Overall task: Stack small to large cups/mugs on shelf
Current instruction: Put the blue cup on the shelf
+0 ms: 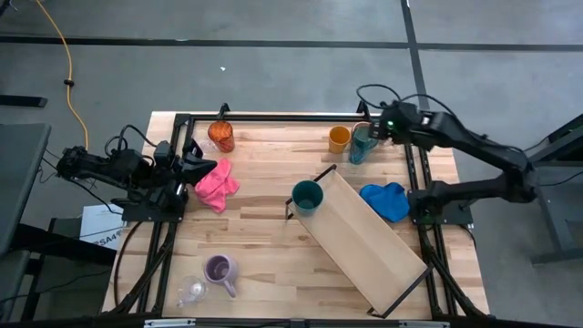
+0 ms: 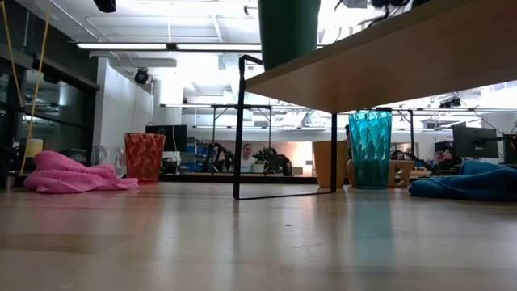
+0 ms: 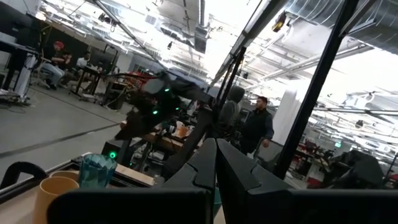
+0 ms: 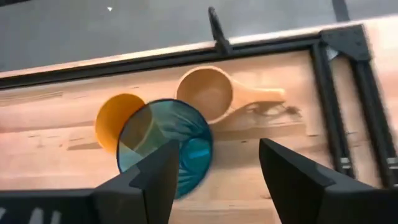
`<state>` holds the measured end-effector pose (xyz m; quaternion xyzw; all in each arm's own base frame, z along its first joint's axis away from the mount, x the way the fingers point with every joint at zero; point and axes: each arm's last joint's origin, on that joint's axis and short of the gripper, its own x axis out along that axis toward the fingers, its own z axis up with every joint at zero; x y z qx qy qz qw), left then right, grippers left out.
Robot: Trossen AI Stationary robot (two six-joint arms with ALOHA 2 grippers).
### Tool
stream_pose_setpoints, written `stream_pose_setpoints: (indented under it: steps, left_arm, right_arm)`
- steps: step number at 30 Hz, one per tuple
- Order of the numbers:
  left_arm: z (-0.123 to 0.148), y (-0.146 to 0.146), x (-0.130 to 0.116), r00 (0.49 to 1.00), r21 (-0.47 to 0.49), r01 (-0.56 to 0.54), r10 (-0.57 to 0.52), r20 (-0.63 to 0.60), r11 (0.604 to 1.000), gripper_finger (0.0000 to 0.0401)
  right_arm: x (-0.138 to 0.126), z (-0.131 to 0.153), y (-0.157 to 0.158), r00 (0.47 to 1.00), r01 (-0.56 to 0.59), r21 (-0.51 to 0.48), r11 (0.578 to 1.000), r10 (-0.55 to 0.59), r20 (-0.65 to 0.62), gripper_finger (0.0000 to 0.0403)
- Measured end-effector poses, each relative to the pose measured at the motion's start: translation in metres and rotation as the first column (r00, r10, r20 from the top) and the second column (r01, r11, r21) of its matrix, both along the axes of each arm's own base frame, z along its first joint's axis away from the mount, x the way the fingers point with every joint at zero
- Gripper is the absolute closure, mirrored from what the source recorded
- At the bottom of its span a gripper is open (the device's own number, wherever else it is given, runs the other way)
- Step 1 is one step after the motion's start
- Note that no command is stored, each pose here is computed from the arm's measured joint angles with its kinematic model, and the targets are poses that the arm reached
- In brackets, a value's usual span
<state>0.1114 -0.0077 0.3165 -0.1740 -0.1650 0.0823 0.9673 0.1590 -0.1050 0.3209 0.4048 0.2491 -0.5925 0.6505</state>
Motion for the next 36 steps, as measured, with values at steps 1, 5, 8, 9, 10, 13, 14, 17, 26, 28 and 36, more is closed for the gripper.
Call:
stream_pose_setpoints:
  steps: [1, 5, 8, 9, 10, 13, 14, 17, 26, 28, 36]
  left_arm:
    - [0.0, 0.0, 0.0, 1.0, 0.0, 0.0, 0.0, 0.0, 1.0, 0.0401]
    - [0.0, 0.0, 0.0, 1.0, 0.0, 0.0, 0.0, 0.0, 1.0, 0.0401]
    - [0.0, 0.0, 0.0, 1.0, -0.001, 0.0, 0.0, 0.001, 1.0, 0.0401]
    - [0.0, 0.0, 0.0, 1.0, -0.001, 0.0, 0.0, 0.001, 1.0, 0.0401]
    - [0.0, 0.0, 0.0, 1.0, -0.001, -0.001, 0.001, 0.001, 1.0, 0.0401]
    - [0.0, 0.0, 0.0, 1.0, -0.001, -0.001, 0.001, 0.001, 1.0, 0.0401]
    - [0.0, 0.0, 0.0, 1.0, -0.001, -0.001, 0.001, 0.001, 1.0, 0.0401]
    - [0.0, 0.0, 0.0, 1.0, -0.001, -0.001, 0.001, 0.001, 1.0, 0.0401]
    - [0.0, 0.0, 0.0, 1.0, -0.001, -0.001, 0.001, 0.001, 1.0, 0.0401]
    - [0.0, 0.0, 0.0, 1.0, -0.001, -0.001, 0.001, 0.002, 1.0, 0.0401]
    - [0.0, 0.0, 0.0, 1.0, -0.001, -0.001, 0.001, 0.002, 1.0, 0.0401]
  right_arm:
    - [0.004, -0.003, -0.004, 1.0, 0.003, 0.008, 1.0, -0.003, 0.002, 0.019]
    - [0.017, -0.017, -0.015, 0.999, 0.0, 0.048, 0.999, 0.002, -0.042, 0.019]
    - [0.023, -0.026, -0.018, 0.995, -0.004, 0.081, 0.997, 0.012, -0.1, 0.019]
    - [0.025, -0.03, -0.019, 0.993, -0.002, 0.092, 0.996, 0.013, -0.118, 0.019]
    - [0.027, -0.033, -0.02, 0.991, -0.001, 0.106, 0.994, 0.015, -0.135, 0.019]
    - [0.032, -0.041, -0.023, 0.986, 0.011, 0.141, 0.99, 0.013, -0.166, 0.019]
    - [0.034, -0.045, -0.024, 0.984, 0.019, 0.151, 0.988, 0.008, -0.175, 0.019]
    - [0.039, -0.053, -0.028, 0.98, 0.035, 0.175, 0.984, 0.0, -0.197, 0.019]
    - [0.042, -0.066, -0.041, 0.976, 0.096, 0.234, 0.968, -0.045, -0.213, 0.0214]
    - [0.042, -0.066, -0.043, 0.976, 0.1, 0.234, 0.967, -0.05, -0.21, 0.0237]
    - [0.041, -0.066, -0.044, 0.977, 0.099, 0.232, 0.968, -0.05, -0.209, 0.0357]
